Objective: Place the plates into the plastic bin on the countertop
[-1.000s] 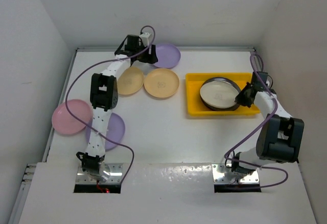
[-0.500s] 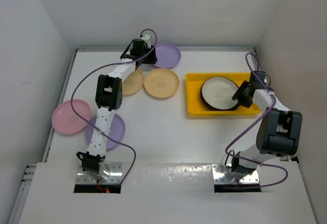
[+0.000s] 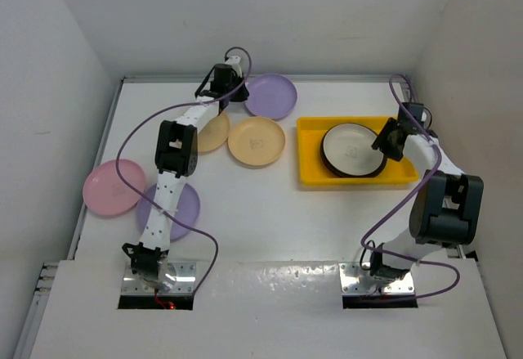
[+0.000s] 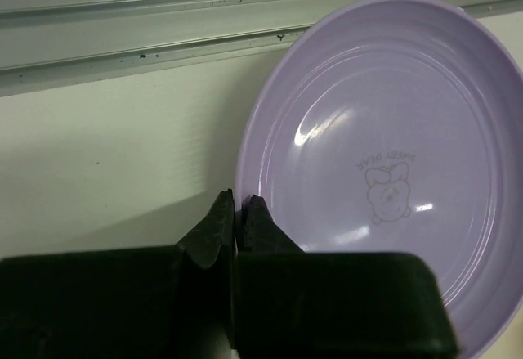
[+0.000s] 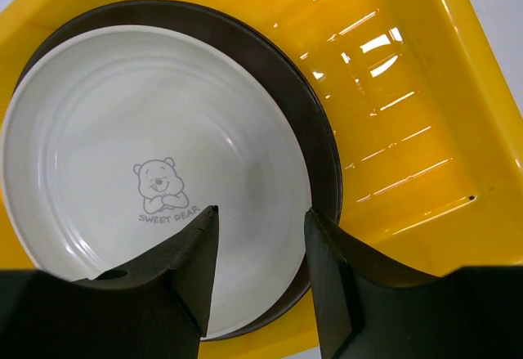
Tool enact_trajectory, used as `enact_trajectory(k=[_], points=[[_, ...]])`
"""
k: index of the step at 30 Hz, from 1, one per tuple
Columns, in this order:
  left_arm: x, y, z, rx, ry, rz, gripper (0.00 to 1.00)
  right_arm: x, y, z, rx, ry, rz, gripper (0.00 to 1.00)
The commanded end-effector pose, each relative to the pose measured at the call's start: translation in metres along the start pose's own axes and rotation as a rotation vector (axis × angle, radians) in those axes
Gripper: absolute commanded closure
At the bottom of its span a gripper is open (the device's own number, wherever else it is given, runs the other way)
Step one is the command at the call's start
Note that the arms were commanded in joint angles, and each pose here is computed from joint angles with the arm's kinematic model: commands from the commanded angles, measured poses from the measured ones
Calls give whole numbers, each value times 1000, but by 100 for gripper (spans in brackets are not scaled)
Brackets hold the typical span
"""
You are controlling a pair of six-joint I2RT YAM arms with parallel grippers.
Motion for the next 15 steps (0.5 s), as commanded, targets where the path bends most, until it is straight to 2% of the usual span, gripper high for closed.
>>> enact_trajectory(k=[1,3,6,8,10,11,12,15], points=[[-7,-1,3,-3,9,-17,100,-20,9,5,-1,19,-58,54],[-14,3,6,-7,22,-30,100,-19,10,4,1,13,-71,54],[-48,14,-3,53,38,-85,100,-21,13,5,-6,-1,-82,54],[-78,30,-23,101,33,-138,100,-23,16,6,-6,-12,-91,54],[-99,46,-39,142,20,-168,100,-28,22,2,13,-63,-115,56],[-124,65,-49,166,9,-209,100,-26,23,-1,21,-87,-113,56],[-133,74,-59,200,-1,-218,100,-26,23,-2,23,-177,-108,56],[-160,110,-86,298,39,-224,100,-25,31,-15,47,-281,-128,57]])
Point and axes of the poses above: each gripper's point midway between its finger pads, its own y axis back along the fingers, its own z axis along the line the jaws close on, x = y × z, the point moved 4 cm from there along y, back along the fingers, and after that the axes turned 9 degrees about y, right-handed, at the moved point
